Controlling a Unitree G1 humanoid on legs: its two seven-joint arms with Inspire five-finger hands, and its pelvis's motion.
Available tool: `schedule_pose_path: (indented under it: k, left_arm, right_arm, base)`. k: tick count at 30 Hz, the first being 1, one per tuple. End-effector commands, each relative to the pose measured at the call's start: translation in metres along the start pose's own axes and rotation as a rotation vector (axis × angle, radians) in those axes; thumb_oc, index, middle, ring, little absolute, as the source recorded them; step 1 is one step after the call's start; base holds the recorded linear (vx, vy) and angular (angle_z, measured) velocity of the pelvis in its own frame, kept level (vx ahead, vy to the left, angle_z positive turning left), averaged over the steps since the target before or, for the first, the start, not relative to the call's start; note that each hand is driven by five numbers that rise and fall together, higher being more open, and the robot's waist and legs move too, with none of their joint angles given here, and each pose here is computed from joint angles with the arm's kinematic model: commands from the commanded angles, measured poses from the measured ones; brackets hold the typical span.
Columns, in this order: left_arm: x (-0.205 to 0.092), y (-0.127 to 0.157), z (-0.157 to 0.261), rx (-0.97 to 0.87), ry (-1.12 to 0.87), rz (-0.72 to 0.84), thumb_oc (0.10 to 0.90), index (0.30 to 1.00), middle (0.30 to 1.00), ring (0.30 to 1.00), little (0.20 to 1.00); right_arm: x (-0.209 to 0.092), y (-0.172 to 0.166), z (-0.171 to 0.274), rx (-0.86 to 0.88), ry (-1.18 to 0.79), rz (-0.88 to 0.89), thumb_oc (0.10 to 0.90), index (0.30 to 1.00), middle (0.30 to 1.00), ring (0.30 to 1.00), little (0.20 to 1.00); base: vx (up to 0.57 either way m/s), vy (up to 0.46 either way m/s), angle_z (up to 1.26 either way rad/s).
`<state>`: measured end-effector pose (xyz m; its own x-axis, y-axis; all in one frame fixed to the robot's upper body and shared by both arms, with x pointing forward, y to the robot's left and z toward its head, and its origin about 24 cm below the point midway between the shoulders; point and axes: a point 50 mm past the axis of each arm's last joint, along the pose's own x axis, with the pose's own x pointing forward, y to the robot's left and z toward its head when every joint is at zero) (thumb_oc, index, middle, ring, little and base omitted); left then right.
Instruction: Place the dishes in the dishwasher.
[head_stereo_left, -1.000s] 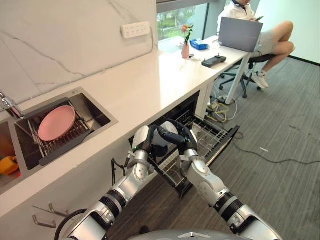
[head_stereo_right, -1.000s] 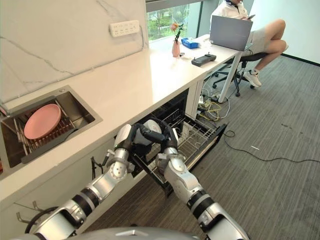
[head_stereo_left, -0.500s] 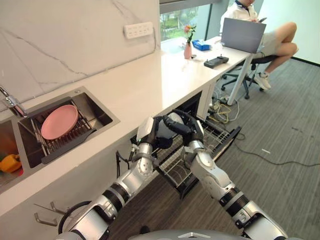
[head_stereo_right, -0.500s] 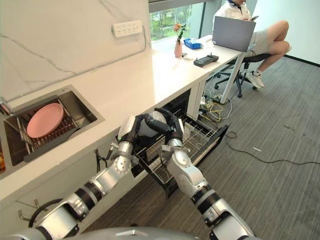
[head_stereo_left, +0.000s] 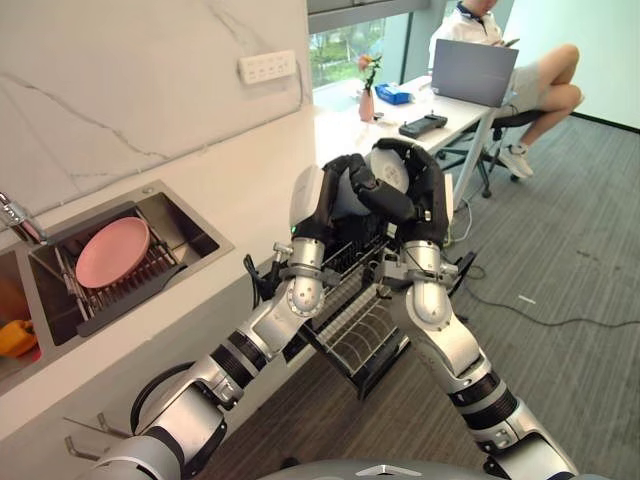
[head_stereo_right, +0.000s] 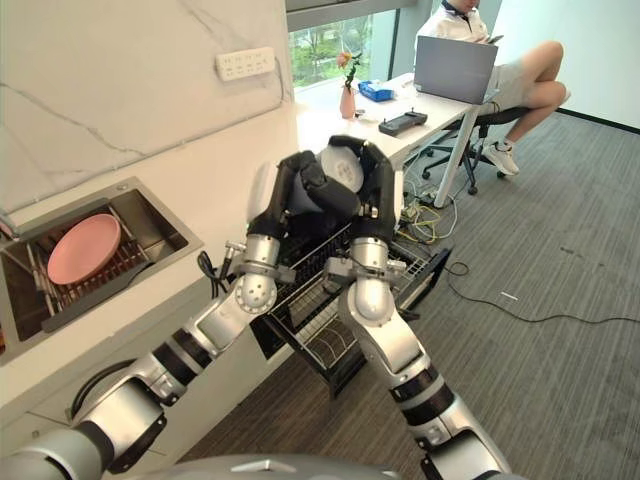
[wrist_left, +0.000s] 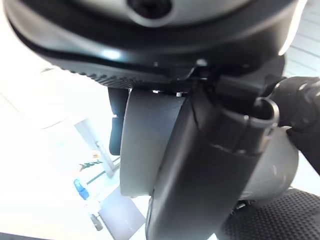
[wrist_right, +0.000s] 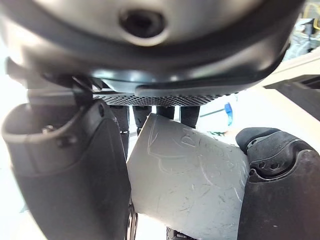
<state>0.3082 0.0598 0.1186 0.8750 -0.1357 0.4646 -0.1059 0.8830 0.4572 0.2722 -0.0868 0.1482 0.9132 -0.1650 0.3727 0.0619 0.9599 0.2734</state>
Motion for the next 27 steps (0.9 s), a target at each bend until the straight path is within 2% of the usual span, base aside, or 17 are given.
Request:
schedule_pose_path:
  k: [1,8,9,10,11,12,21,22,23,27]
  left_arm:
    - [0.019,-0.016,0.047,-0.144,-0.198,-0.078,0.400,0.300,0.300,0.300,0.300]
    - [0.022,-0.008,0.050,-0.158,-0.209,-0.043,0.400,0.300,0.300,0.300,0.300]
    - [0.022,-0.006,0.050,-0.165,-0.209,-0.031,0.533,0.500,0.500,0.500,0.500]
    - [0.021,-0.006,0.050,-0.165,-0.209,-0.031,0.524,0.486,0.486,0.486,0.486]
    - [0.021,-0.006,0.048,-0.167,-0.202,-0.032,0.425,0.338,0.338,0.338,0.338]
    - [0.021,-0.005,0.048,-0.168,-0.202,-0.032,0.400,0.300,0.300,0.300,0.300]
    - [0.021,-0.005,0.048,-0.181,-0.195,-0.023,0.400,0.300,0.300,0.300,0.300]
    - [0.021,-0.005,0.048,-0.181,-0.198,-0.022,0.731,0.796,0.796,0.796,0.796]
    - [0.020,-0.005,0.049,-0.183,-0.200,-0.021,0.800,0.900,0.900,0.900,0.900]
    - [0.020,-0.005,0.052,-0.185,-0.218,-0.031,0.800,0.900,0.900,0.900,0.900]
  right_arm:
    - [0.018,0.028,0.100,0.217,-0.547,0.138,0.400,0.300,0.300,0.300,0.300]
    - [0.017,0.029,0.091,0.218,-0.496,0.157,0.400,0.300,0.300,0.300,0.300]
    - [0.017,0.027,0.091,0.203,-0.502,0.148,0.400,0.300,0.300,0.300,0.300]
    - [0.017,0.027,0.091,0.203,-0.501,0.148,0.400,0.300,0.300,0.300,0.300]
    - [0.017,0.025,0.091,0.191,-0.509,0.143,0.400,0.300,0.300,0.300,0.300]
    - [0.017,0.024,0.091,0.189,-0.508,0.138,0.400,0.300,0.300,0.300,0.300]
    - [0.017,0.023,0.083,0.168,-0.481,0.137,0.400,0.300,0.300,0.300,0.300]
    - [0.017,0.023,0.083,0.167,-0.482,0.136,0.400,0.300,0.300,0.300,0.300]
    - [0.016,0.023,0.083,0.161,-0.486,0.137,0.400,0.300,0.300,0.300,0.300]
    - [0.018,0.019,0.085,0.077,-0.530,0.119,0.400,0.300,0.300,0.300,0.300]
  base:
    - [0.00,0.000,0.00]
    - [0.00,-0.001,0.00]
    - [0.00,0.000,0.00]
    - [0.00,0.000,0.00]
    - [0.00,0.000,0.00]
    - [-0.04,-0.010,-0.03]
    - [0.00,0.000,0.00]
    - [0.00,0.000,0.00]
    - [0.00,0.000,0.00]
    - [0.00,0.000,0.00]
